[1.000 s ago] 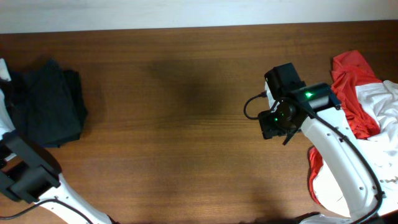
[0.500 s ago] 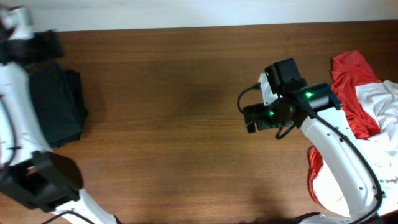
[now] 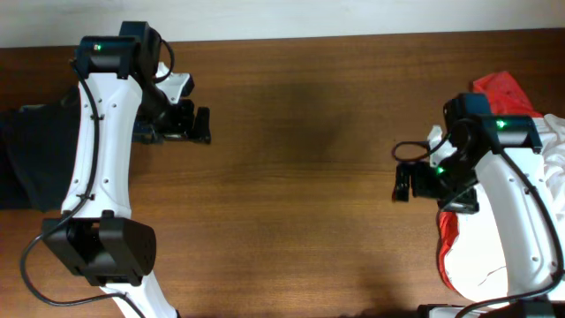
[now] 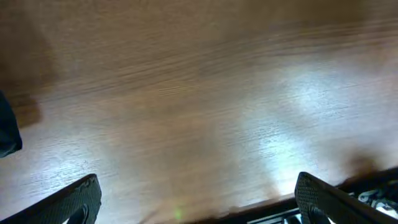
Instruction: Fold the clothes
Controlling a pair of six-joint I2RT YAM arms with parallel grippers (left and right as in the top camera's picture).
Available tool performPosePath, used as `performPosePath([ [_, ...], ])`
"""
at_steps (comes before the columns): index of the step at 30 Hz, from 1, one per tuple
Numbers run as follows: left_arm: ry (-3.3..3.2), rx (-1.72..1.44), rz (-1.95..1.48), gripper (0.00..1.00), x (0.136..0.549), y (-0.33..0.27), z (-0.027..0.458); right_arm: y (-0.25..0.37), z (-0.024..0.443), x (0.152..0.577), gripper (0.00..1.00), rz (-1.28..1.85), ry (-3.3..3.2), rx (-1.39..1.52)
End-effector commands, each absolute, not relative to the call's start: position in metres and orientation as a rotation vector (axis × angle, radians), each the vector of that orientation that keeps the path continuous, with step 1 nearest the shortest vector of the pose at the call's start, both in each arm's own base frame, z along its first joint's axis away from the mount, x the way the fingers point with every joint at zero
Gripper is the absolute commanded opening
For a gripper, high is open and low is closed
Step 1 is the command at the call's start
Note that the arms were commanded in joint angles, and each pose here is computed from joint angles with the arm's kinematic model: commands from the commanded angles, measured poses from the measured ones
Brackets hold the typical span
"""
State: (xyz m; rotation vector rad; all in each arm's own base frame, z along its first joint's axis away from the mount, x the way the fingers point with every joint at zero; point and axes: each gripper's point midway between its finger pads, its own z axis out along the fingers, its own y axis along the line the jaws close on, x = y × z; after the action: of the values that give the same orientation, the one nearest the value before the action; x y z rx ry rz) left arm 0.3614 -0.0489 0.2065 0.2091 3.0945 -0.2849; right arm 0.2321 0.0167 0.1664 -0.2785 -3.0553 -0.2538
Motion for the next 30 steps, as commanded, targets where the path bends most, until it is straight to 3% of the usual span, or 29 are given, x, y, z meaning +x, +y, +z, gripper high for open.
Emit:
performPosePath([
  [1, 3.121, 0.176, -0.275, 0.99, 0.345, -0.045, 0.207, 0.011, 0.176, 0.221, 0.99, -0.206, -3.081, -0.215],
  [8, 2.7, 0.186, -0.225, 0.99, 0.302, -0.042, 0.247, 0.009, 0.242, 0.208, 0.99, -0.229, -3.641, -0.193],
  [15, 2.078, 0.193, -0.145, 0.99, 0.244, -0.036, 0.282, 0.001, 0.253, 0.177, 0.99, -0.151, -4.0, -0.217],
  [21, 2.042, 0.194, -0.142, 0.99, 0.181, -0.033, 0.271, 0.002, 0.252, 0.167, 0.99, -0.152, -4.005, -0.217],
  [25, 2.184, 0.192, -0.153, 0.99, 0.154, -0.032, 0.24, 0.002, 0.252, 0.167, 0.99, -0.152, -4.004, -0.217],
  [30, 2.224, 0.192, -0.155, 0.99, 0.148, -0.031, 0.232, 0.002, 0.252, 0.167, 0.99, -0.152, -4.004, -0.217],
])
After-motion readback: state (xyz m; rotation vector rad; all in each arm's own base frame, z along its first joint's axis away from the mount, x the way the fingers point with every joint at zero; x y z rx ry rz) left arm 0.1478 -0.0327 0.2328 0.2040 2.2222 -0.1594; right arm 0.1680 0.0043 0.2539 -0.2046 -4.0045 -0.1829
